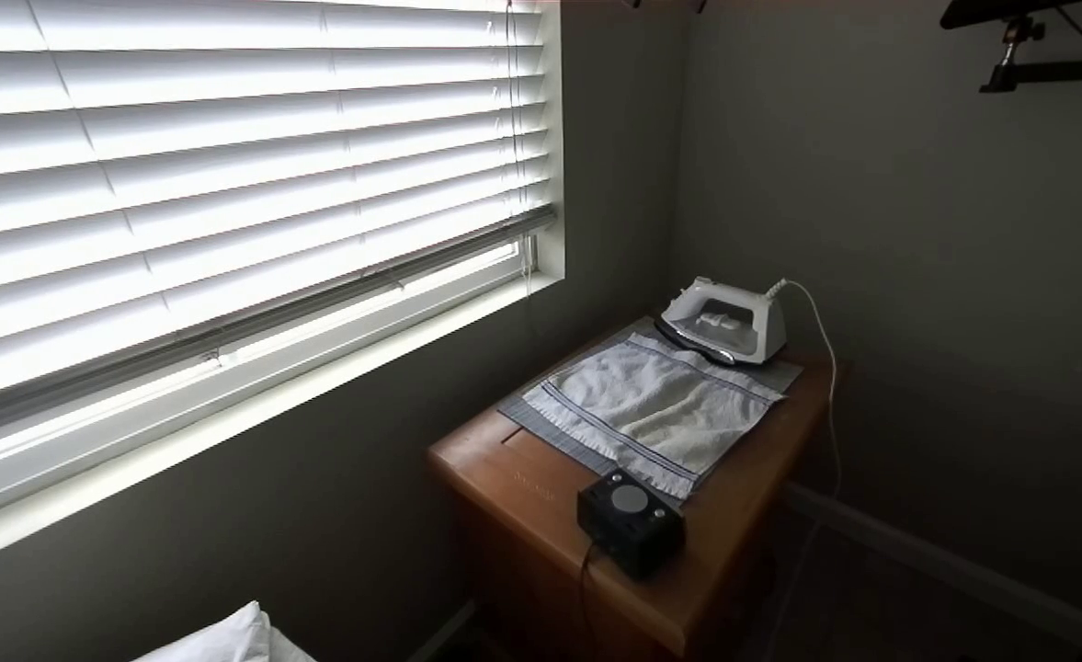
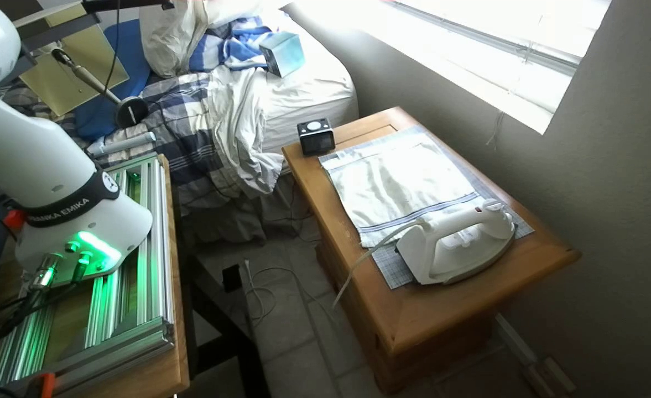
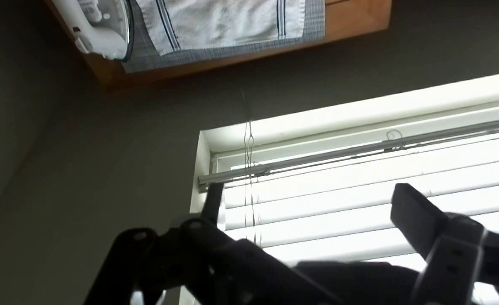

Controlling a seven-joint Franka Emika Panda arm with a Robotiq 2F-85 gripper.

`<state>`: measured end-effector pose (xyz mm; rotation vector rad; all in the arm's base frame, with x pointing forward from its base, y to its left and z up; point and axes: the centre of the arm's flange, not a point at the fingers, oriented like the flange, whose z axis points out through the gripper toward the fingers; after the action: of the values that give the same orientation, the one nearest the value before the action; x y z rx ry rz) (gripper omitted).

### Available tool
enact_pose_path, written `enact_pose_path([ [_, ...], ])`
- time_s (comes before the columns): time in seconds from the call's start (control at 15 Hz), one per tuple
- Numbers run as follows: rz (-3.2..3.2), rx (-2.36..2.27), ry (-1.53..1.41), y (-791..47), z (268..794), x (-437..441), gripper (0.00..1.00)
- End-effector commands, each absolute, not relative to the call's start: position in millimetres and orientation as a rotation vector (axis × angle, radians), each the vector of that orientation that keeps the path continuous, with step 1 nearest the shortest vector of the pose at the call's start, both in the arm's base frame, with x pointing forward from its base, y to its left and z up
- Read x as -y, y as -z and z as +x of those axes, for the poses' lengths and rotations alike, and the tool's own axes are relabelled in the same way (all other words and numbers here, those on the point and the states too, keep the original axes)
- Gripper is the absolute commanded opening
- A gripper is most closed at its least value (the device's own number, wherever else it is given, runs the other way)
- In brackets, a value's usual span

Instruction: Close the curtain railing

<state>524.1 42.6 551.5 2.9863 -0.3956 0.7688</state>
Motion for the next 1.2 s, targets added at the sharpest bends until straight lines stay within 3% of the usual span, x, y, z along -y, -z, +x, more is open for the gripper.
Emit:
enact_pose_path([
  [0.0,3.036,0.372,-0.800,-571,611,-22,1.00],
  [0.07,3.041,0.383,-0.822,-572,621,-19,1.00],
  [0.13,3.006,0.398,-0.797,-557,575,-20,1.00],
  [0.4,3.018,0.394,-0.816,-557,606,-18,1.00],
  [1.13,3.018,0.388,-0.825,-560,607,-20,1.00],
])
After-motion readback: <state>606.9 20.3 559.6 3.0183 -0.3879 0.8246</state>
